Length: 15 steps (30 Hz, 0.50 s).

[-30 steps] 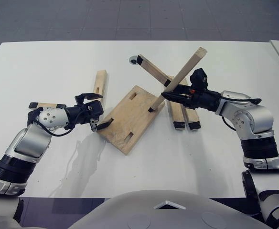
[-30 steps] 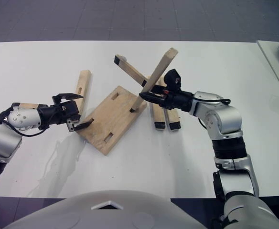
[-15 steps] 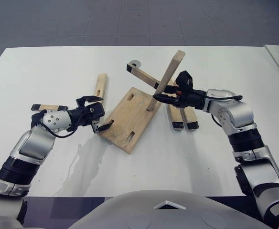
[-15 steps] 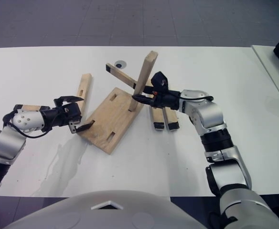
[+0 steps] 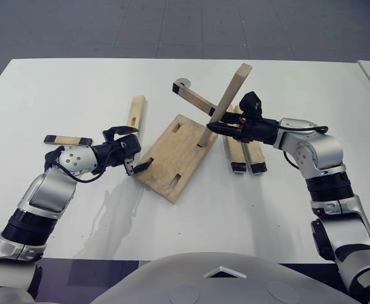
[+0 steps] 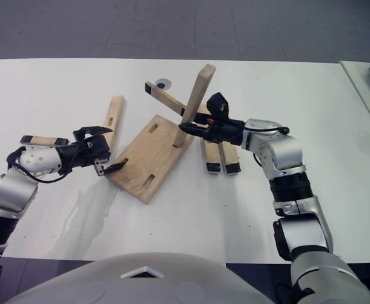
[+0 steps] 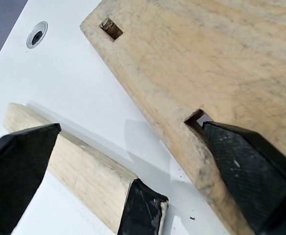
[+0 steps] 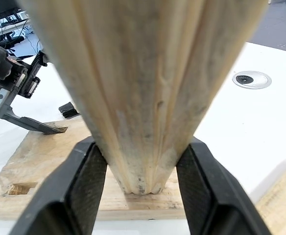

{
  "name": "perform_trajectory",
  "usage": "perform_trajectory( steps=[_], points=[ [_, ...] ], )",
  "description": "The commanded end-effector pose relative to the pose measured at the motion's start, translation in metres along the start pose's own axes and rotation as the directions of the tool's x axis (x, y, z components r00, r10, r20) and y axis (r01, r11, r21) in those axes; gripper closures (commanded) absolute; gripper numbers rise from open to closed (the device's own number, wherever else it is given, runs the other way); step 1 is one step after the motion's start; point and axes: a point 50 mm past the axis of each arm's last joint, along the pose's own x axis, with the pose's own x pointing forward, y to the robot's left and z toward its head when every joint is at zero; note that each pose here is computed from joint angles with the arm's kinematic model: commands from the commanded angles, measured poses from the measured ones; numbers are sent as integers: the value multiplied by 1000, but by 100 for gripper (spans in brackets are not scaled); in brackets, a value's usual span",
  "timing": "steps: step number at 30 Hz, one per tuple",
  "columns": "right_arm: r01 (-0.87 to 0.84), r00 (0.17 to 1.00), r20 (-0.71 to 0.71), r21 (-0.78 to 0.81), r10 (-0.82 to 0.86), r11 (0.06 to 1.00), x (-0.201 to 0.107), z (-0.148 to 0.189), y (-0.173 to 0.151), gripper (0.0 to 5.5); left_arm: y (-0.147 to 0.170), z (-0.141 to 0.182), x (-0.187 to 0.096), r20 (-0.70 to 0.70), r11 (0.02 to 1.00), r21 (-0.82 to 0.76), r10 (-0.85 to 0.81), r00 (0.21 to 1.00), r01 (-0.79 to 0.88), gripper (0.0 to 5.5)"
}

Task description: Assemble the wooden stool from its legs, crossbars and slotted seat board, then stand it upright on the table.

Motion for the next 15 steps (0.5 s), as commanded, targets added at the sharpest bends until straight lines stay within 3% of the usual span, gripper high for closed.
perform_trajectory(
  steps=[1, 8, 15],
  points=[
    [25, 999, 43, -33, -24, 999, -9, 18, -1, 276, -25, -27, 7, -122, 993, -90, -87, 989, 76, 10],
    [16, 1000, -23, -69, -18, 997, -19, 9, 7, 175, -22, -29, 7, -130, 995, -91, -62, 990, 50, 10],
    [119, 986, -99, -134, -133, 984, -58, 6, 8, 52, -19, -30, 7, -137, 995, -94, -40, 990, 27, 10]
  ],
)
